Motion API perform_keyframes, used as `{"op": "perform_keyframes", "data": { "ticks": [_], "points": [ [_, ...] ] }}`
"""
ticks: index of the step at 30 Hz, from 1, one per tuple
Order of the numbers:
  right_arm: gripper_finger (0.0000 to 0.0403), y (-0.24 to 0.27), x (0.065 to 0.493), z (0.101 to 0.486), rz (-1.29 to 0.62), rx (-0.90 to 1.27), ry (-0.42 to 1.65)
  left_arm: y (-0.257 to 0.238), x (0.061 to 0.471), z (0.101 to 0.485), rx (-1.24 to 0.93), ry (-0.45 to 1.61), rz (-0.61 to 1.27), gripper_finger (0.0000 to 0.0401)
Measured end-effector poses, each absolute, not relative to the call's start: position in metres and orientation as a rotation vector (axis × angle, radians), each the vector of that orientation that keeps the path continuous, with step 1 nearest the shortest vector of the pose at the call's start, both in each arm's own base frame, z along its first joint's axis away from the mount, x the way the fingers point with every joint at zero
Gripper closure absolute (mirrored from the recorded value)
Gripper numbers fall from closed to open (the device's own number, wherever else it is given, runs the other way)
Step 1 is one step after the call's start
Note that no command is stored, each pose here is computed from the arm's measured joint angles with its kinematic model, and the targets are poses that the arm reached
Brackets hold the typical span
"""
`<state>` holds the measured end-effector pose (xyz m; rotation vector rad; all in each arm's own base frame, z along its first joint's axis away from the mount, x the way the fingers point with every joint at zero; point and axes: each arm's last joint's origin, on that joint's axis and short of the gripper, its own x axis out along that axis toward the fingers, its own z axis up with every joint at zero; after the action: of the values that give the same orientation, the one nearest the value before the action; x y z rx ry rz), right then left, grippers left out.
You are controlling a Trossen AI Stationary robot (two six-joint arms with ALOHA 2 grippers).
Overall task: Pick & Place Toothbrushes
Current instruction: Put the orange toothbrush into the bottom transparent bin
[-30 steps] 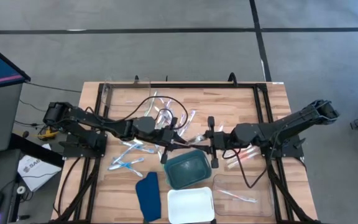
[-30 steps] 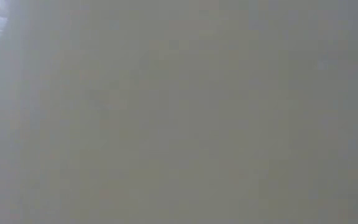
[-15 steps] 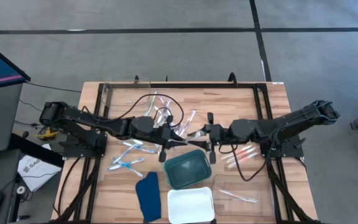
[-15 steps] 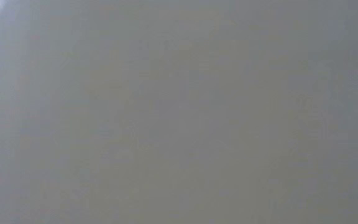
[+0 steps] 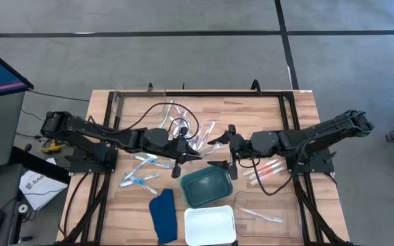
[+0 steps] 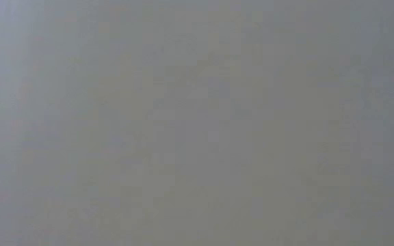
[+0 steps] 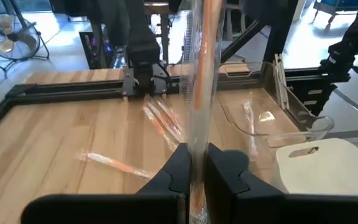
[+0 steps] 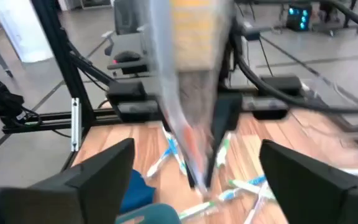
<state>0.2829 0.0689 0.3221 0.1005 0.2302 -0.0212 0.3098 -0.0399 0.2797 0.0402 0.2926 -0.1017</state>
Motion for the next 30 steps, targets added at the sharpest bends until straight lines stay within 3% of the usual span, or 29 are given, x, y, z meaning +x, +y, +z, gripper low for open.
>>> {"op": "perform_keyframes", "data": {
  "ticks": [9,19,30],
  "points": [
    [0.0029,0.067,0.281,0.320,-0.041,0.121,0.323,-0.036,0.285,0.273,-0.048,0.541,-0.066,0.0388],
    [0.0053,0.066,0.283,0.315,-0.048,0.111,0.361,-0.037,0.265,0.273,-0.124,0.911,-0.084,0.0388],
    [0.0090,0.069,0.312,0.307,-0.022,0.094,0.466,-0.049,0.296,0.265,-0.141,1.255,-0.136,0.0388]
  ]
}}
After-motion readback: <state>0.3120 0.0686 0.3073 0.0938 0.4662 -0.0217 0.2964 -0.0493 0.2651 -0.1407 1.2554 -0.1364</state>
